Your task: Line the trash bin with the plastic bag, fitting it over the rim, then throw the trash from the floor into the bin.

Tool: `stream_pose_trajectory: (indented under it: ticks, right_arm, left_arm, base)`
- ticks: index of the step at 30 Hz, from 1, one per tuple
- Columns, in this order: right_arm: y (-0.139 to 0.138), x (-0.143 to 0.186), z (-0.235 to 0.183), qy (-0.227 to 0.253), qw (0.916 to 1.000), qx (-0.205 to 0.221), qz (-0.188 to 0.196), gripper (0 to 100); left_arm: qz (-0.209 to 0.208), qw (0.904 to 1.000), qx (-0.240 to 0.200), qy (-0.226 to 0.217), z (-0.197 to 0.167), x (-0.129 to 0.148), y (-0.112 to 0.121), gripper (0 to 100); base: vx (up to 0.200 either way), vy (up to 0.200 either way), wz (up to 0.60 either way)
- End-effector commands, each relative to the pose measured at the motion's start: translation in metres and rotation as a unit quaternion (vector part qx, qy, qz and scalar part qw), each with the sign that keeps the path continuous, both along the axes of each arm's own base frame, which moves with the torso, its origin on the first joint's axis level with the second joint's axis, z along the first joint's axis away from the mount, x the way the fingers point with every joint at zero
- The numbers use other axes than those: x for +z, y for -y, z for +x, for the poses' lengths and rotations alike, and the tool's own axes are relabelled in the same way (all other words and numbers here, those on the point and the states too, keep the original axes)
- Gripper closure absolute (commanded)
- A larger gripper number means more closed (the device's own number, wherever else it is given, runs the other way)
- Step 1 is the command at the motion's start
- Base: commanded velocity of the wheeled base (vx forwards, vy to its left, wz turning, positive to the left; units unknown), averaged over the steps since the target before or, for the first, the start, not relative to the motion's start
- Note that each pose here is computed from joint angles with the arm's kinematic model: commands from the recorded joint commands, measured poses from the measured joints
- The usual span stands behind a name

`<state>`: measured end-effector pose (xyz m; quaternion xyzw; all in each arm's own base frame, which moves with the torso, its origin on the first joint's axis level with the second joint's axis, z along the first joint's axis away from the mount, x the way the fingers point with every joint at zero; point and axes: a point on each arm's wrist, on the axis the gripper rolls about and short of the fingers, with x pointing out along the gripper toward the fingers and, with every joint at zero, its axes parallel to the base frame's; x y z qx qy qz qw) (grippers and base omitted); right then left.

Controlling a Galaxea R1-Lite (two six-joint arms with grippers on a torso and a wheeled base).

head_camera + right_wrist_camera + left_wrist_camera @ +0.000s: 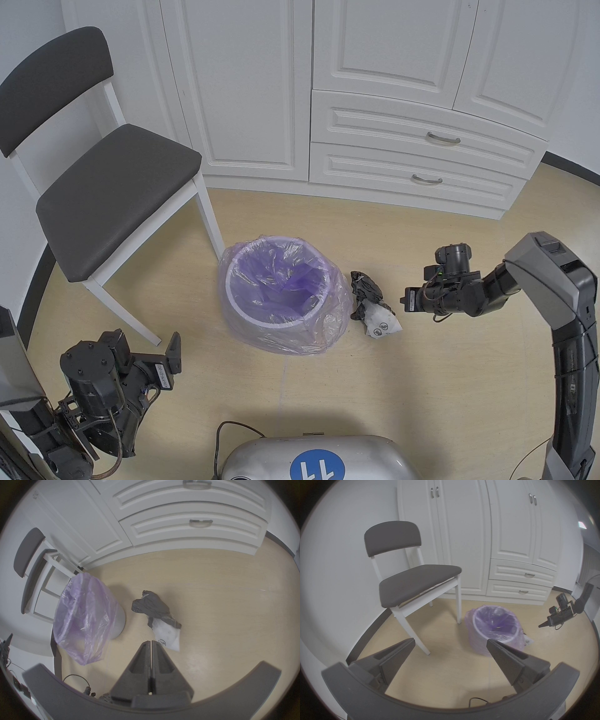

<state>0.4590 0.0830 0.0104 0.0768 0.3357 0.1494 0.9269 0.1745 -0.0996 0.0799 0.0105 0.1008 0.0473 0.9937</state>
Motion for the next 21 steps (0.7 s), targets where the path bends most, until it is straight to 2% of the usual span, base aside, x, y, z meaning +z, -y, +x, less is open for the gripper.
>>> stream_pose_trajectory:
  ticks: [1, 4, 7, 10, 12, 16, 18, 19, 20, 21]
  right_arm:
    - [-0.020, -0.065, 0.033, -0.048, 0.9986, 0.016, -0.012, 100]
    - [-0.024, -0.073, 0.044, -0.055, 0.9982, 0.021, -0.015, 100]
    - [-0.029, -0.079, 0.053, -0.056, 0.9978, 0.029, -0.018, 100]
    - [-0.031, -0.085, 0.059, -0.054, 0.9975, 0.037, -0.025, 100]
    - [-0.030, -0.099, 0.057, -0.074, 0.9958, 0.042, -0.033, 100]
    - [-0.030, -0.097, 0.057, -0.072, 0.9960, 0.043, -0.033, 100]
    - [-0.032, -0.093, 0.057, -0.069, 0.9961, 0.048, -0.028, 100]
    - [-0.032, -0.092, 0.058, -0.067, 0.9961, 0.051, -0.025, 100]
    - [-0.032, -0.092, 0.058, -0.067, 0.9961, 0.051, -0.025, 100]
    - [-0.032, -0.092, 0.058, -0.067, 0.9961, 0.053, -0.023, 100]
  left_arm:
    - [0.010, 0.9964, 0.074, -0.039, 0.017, -0.019, -0.024, 0]
    - [0.015, 0.9934, 0.102, -0.051, 0.026, -0.026, -0.033, 0]
    - [0.017, 0.9929, 0.104, -0.055, 0.031, -0.030, -0.032, 0]
    - [0.018, 0.9938, 0.096, -0.054, 0.032, -0.030, -0.028, 0]
    - [0.013, 0.9959, 0.079, -0.041, 0.037, -0.028, -0.017, 0]
    - [0.009, 0.9979, 0.059, -0.025, 0.045, -0.025, -0.005, 0]
    - [-0.003, 0.9999, 0.015, -0.006, 0.050, -0.017, 0.010, 0]
    - [-0.014, 0.9995, -0.027, 0.002, 0.048, -0.012, 0.018, 0]
    - [-0.018, 0.9991, -0.039, 0.005, 0.048, -0.011, 0.020, 0]
    - [-0.040, 0.9936, -0.103, 0.022, 0.041, 0.002, 0.029, 0]
  base:
    - [0.000, 0.000, 0.00]
    - [0.000, 0.000, 0.00]
    - [0.000, 0.000, 0.00]
    - [0.000, 0.000, 0.00]
    - [0.000, 0.000, 0.00]
    - [0.000, 0.000, 0.00]
    - [0.000, 0.000, 0.00]
    - [0.000, 0.000, 0.00]
    - [0.000, 0.000, 0.00]
    - [0.000, 0.000, 0.00]
